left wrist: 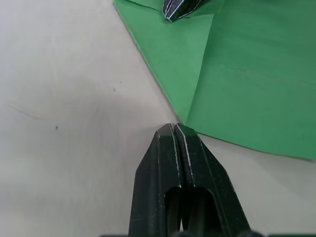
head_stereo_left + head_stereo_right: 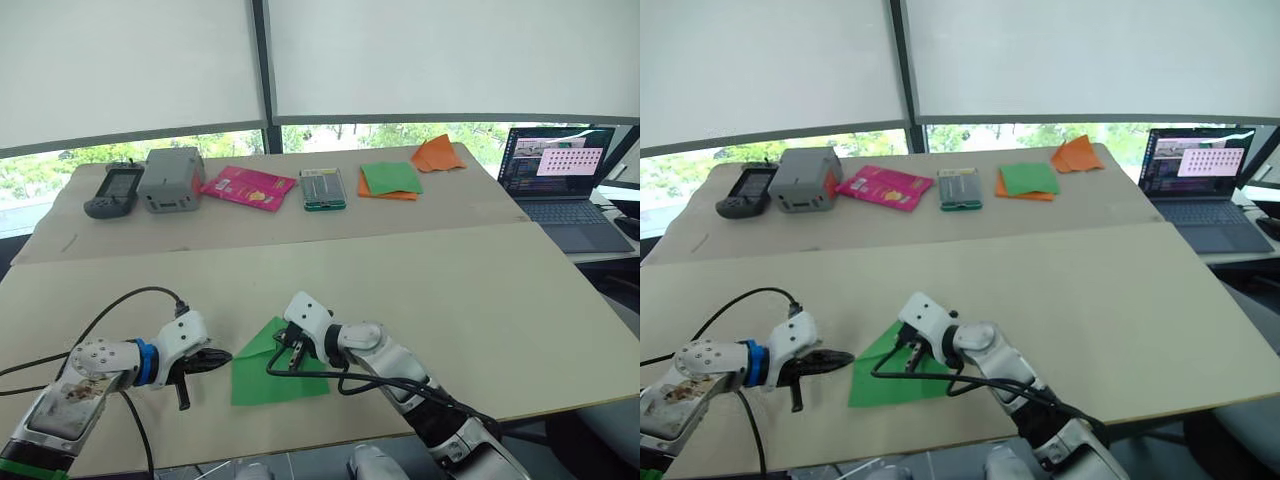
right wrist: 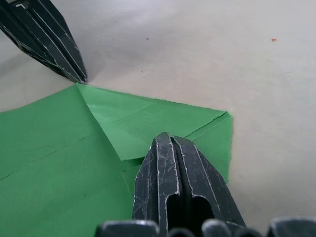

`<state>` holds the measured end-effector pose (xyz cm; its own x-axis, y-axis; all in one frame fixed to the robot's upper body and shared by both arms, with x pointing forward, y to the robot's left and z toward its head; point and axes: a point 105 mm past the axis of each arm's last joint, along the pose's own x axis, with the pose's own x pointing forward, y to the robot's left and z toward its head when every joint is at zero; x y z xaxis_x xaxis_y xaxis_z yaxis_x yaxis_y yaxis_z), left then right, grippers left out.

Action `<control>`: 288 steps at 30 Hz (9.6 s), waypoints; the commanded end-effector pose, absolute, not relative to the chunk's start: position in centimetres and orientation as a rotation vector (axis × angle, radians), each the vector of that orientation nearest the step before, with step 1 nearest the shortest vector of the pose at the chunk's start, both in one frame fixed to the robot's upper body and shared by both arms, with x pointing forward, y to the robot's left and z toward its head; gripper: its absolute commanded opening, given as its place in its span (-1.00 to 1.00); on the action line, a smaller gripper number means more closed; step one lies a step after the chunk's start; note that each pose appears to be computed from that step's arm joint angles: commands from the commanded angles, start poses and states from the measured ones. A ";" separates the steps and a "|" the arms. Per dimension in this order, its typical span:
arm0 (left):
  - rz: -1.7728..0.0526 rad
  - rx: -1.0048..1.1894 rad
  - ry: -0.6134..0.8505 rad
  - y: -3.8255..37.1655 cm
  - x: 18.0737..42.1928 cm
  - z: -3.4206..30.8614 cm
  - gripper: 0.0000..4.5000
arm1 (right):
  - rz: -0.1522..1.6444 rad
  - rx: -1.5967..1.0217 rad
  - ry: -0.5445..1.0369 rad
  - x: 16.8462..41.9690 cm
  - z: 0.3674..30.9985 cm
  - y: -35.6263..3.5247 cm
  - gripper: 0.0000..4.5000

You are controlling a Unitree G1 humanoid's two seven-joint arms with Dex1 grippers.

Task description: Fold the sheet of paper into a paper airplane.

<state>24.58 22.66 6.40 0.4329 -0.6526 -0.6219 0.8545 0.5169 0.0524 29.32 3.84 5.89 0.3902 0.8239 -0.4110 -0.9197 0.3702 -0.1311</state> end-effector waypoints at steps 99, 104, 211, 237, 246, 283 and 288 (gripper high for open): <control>-1.162 0.273 0.549 16.6 25.9 2.8 -0.97 | 1.441 -0.196 0.325 17.9 10.0 -4.4 -1.00; -1.166 0.278 0.552 16.5 26.0 2.9 -0.97 | 1.420 -0.193 0.372 17.7 8.0 -3.1 -1.00; -1.154 0.308 0.533 17.8 28.1 5.8 -0.97 | 1.068 -0.373 0.283 27.8 3.1 2.7 -1.00; -1.212 0.474 0.591 18.3 26.1 3.1 -0.97 | 1.057 -0.390 0.346 32.3 2.3 4.4 -1.00; -1.201 0.479 0.595 18.5 26.0 3.2 -0.97 | 1.097 -0.398 0.371 31.6 1.5 4.4 -1.00; -1.199 0.495 0.622 18.8 26.2 2.7 -0.97 | 1.302 -0.546 0.540 23.4 -1.0 1.1 -1.00; -1.197 0.496 0.623 18.7 26.2 2.7 -0.97 | 1.366 -0.603 0.511 22.6 -0.8 1.0 -1.00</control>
<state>27.13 17.72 5.06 0.2708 -0.7522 -0.6007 0.9569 0.2785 0.0826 25.96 1.78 4.25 0.3080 0.8093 -0.5002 -0.9449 0.1990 -0.2599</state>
